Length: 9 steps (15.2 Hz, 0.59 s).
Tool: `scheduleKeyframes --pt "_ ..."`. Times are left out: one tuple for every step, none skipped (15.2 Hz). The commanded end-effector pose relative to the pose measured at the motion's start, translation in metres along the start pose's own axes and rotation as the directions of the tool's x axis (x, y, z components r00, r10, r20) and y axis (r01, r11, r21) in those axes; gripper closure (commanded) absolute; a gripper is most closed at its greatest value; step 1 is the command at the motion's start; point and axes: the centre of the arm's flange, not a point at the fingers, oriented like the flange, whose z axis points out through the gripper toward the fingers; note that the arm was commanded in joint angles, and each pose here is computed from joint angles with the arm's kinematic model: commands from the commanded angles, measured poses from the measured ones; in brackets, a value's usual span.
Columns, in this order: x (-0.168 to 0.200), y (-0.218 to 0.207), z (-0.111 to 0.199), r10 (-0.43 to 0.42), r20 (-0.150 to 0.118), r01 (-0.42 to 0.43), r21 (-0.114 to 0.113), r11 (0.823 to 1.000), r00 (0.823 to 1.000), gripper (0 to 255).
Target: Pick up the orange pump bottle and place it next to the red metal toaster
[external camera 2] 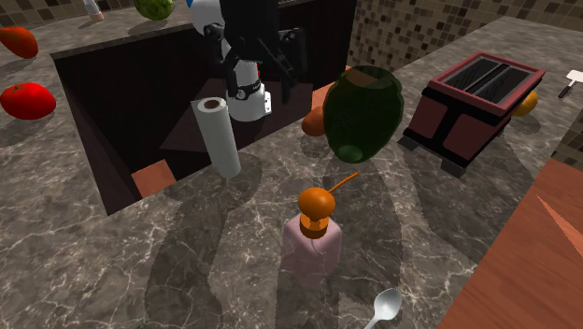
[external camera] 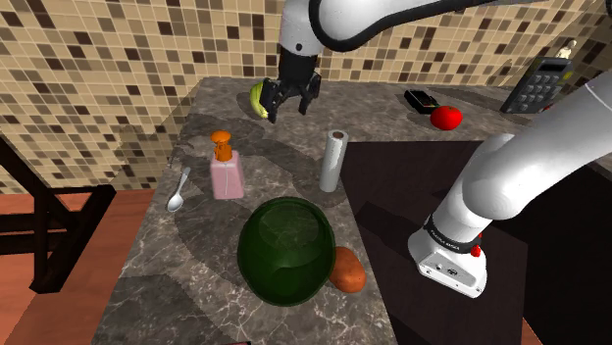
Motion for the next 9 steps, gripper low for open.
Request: scheduleKeyframes --pt "0.01 -0.024 0.012 0.021 -0.011 -0.021 0.0 1.0 1.0 0" --pt "0.015 -0.034 0.019 0.031 -0.016 -0.031 -0.002 1.0 0.999 0" --pt "0.02 -0.044 0.025 0.041 -0.021 -0.041 -0.004 0.999 0.999 0" --pt "0.026 -0.054 0.031 0.051 -0.026 -0.051 -0.005 0.999 0.998 0" --pt "0.031 -0.065 0.038 0.06 -0.031 -0.061 -0.006 0.998 0.998 0" --pt "0.036 -0.075 0.044 0.07 -0.036 -0.07 -0.008 0.997 0.997 0" --pt "0.042 -0.085 0.051 0.08 -0.041 -0.08 -0.009 0.997 0.996 0" --pt "0.048 -0.094 0.057 0.09 -0.046 -0.09 -0.01 0.996 0.995 0" --pt "0.054 -0.104 0.063 0.099 -0.051 -0.1 -0.011 0.995 0.994 0"
